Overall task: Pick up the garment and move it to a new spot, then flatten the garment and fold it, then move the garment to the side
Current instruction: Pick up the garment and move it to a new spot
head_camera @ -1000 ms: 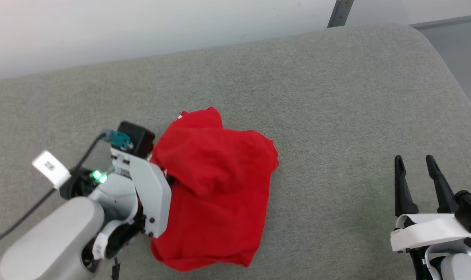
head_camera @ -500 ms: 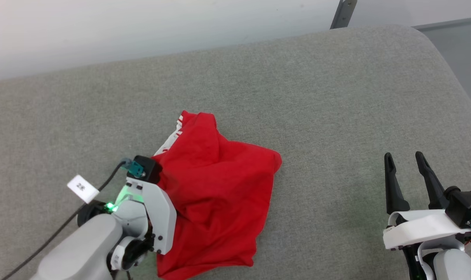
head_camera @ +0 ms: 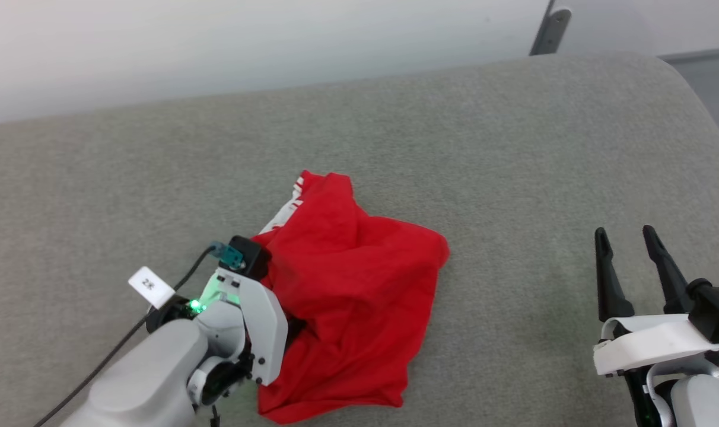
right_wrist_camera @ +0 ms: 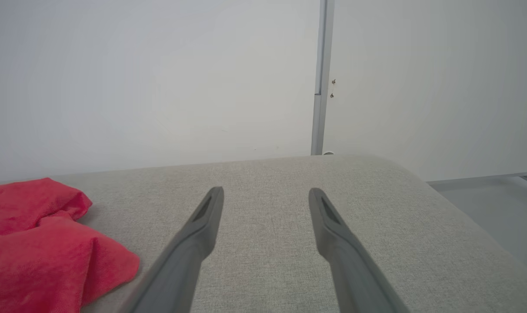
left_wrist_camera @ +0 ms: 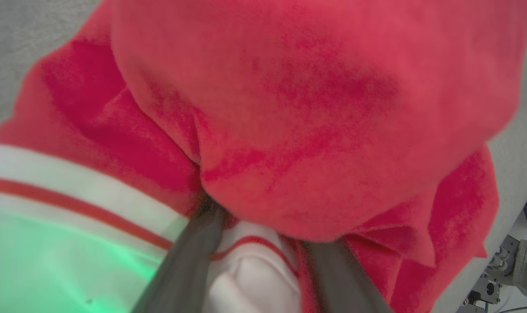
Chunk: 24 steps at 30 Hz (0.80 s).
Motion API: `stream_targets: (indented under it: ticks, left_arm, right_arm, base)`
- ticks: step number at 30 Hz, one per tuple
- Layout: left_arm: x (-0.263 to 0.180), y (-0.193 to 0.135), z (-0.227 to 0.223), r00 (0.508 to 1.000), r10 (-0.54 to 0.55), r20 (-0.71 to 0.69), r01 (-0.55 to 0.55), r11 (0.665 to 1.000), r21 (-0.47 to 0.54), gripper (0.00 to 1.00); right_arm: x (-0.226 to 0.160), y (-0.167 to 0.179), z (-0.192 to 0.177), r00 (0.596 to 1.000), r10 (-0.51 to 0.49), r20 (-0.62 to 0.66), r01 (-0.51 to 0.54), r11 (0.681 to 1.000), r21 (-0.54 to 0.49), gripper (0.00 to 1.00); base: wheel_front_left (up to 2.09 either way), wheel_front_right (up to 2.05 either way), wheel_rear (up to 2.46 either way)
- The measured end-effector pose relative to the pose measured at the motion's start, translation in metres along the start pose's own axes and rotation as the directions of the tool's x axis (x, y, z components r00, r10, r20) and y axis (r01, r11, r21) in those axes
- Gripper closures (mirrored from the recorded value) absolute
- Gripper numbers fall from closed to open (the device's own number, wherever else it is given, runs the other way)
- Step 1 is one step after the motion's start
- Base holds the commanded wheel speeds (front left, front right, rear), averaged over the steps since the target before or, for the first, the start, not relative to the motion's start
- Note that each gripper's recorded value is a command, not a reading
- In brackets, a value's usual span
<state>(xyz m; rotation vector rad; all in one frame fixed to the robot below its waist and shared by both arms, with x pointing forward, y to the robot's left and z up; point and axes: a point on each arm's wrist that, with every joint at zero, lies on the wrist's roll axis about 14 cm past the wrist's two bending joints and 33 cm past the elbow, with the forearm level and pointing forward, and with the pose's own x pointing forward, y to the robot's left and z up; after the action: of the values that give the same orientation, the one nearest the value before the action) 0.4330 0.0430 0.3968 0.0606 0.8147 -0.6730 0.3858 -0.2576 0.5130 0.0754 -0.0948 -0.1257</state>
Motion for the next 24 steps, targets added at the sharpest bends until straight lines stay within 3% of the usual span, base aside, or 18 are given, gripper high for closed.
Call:
stream_targets:
  ticks: [12,18,24]
  left_arm:
    - [-0.059,0.018,0.055,0.961,0.053,0.273,-0.053,0.999,-0.007,0.0]
    - [-0.108,0.043,0.067,0.882,0.162,0.442,-0.15,0.987,-0.062,0.0]
    - [-0.16,0.073,0.064,0.757,0.282,0.589,-0.239,0.959,-0.151,0.0]
  right_arm:
    - [0.005,0.02,0.015,0.995,0.09,0.04,-0.089,0.996,-0.021,0.0]
    - [-0.001,0.028,0.023,0.99,0.127,0.058,-0.126,0.992,-0.025,0.0]
    - [-0.006,0.036,0.028,0.985,0.154,0.071,-0.153,0.988,-0.019,0.0]
  base:
    - [0.0,0.0,0.0]
    - [0.0,0.0,0.0]
    - [0.0,0.0,0.0]
